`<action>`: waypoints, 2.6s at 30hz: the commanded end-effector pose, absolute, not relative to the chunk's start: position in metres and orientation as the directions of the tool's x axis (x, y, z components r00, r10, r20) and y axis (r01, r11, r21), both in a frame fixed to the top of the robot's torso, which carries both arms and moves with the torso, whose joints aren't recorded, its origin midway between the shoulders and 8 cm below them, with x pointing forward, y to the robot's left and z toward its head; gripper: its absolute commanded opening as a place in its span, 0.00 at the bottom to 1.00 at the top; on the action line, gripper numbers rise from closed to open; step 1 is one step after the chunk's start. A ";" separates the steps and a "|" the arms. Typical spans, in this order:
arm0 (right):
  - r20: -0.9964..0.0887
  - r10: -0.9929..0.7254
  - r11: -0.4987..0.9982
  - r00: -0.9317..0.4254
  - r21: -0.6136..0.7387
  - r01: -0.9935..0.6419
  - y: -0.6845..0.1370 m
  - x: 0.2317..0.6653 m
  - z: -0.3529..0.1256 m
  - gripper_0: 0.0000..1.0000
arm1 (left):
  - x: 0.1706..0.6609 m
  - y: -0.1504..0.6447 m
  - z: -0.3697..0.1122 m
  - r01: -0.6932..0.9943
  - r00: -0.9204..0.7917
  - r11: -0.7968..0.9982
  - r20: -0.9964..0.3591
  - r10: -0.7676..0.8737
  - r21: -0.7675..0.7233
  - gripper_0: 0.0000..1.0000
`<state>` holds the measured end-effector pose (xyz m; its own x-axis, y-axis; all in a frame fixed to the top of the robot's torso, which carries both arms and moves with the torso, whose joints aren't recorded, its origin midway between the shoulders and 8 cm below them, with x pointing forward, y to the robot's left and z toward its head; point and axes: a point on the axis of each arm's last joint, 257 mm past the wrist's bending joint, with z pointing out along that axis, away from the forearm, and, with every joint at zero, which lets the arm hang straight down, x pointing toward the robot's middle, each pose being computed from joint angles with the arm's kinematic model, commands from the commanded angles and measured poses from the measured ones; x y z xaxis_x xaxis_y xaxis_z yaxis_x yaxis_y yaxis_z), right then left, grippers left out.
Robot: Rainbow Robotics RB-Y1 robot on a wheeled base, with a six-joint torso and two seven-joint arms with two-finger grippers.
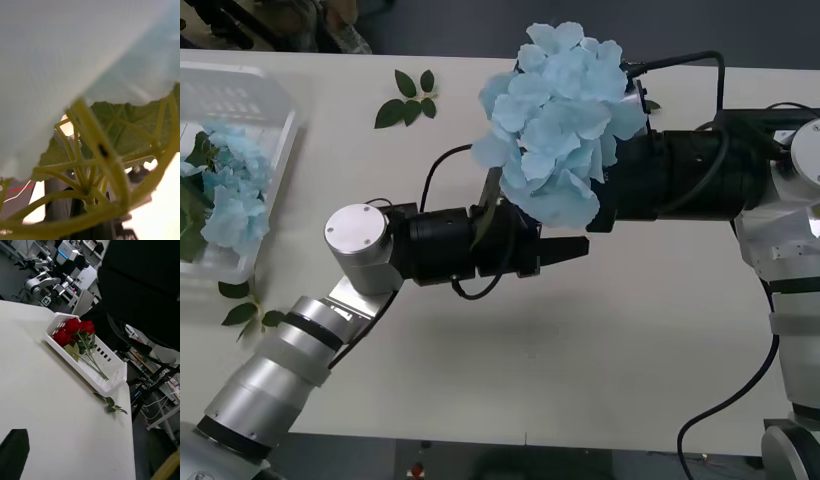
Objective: Put the red flowers into the right box and the blue flowers into the left box
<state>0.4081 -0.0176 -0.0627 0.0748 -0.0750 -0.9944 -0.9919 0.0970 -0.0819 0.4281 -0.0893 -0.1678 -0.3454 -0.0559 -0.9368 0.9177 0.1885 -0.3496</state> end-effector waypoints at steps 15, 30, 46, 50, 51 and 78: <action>-0.992 -0.054 0.095 0.117 -0.122 -0.988 -0.015 0.410 -0.049 0.00 | 0.430 -0.097 -0.143 0.932 -0.304 0.172 -0.947 -0.104 -0.318 0.00; -0.991 -0.047 0.115 0.124 -0.128 -0.985 -0.021 0.415 -0.044 0.94 | 0.434 -0.088 -0.142 0.926 -0.316 0.179 -0.941 -0.118 -0.333 0.00; -0.989 -0.063 0.128 0.130 -0.137 -0.982 -0.034 0.419 -0.043 1.00 | 0.459 0.043 -0.133 0.853 -0.421 0.238 -0.882 -0.210 -0.464 0.00; -0.986 -0.102 0.126 0.133 -0.146 -0.981 -0.043 0.419 -0.048 1.00 | 0.468 0.092 -0.117 0.840 -0.418 0.272 -0.880 -0.225 -0.469 0.00; -0.984 -0.117 0.128 0.134 -0.149 -0.981 -0.047 0.420 -0.050 1.00 | 0.471 0.111 -0.111 0.838 -0.410 0.291 -0.885 -0.220 -0.461 0.00; -0.941 -0.290 0.157 -0.174 0.133 -0.979 -0.117 0.428 -0.142 1.00 | 0.480 0.526 -0.088 0.393 -0.648 0.911 -0.740 0.180 -0.123 0.00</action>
<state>0.4199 -0.1147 -0.1627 -0.2363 -0.2947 -0.9259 -0.9670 0.1651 0.1942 0.4711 0.4991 -0.1213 -0.6680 0.1460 -0.7297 0.4196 0.8838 -0.2072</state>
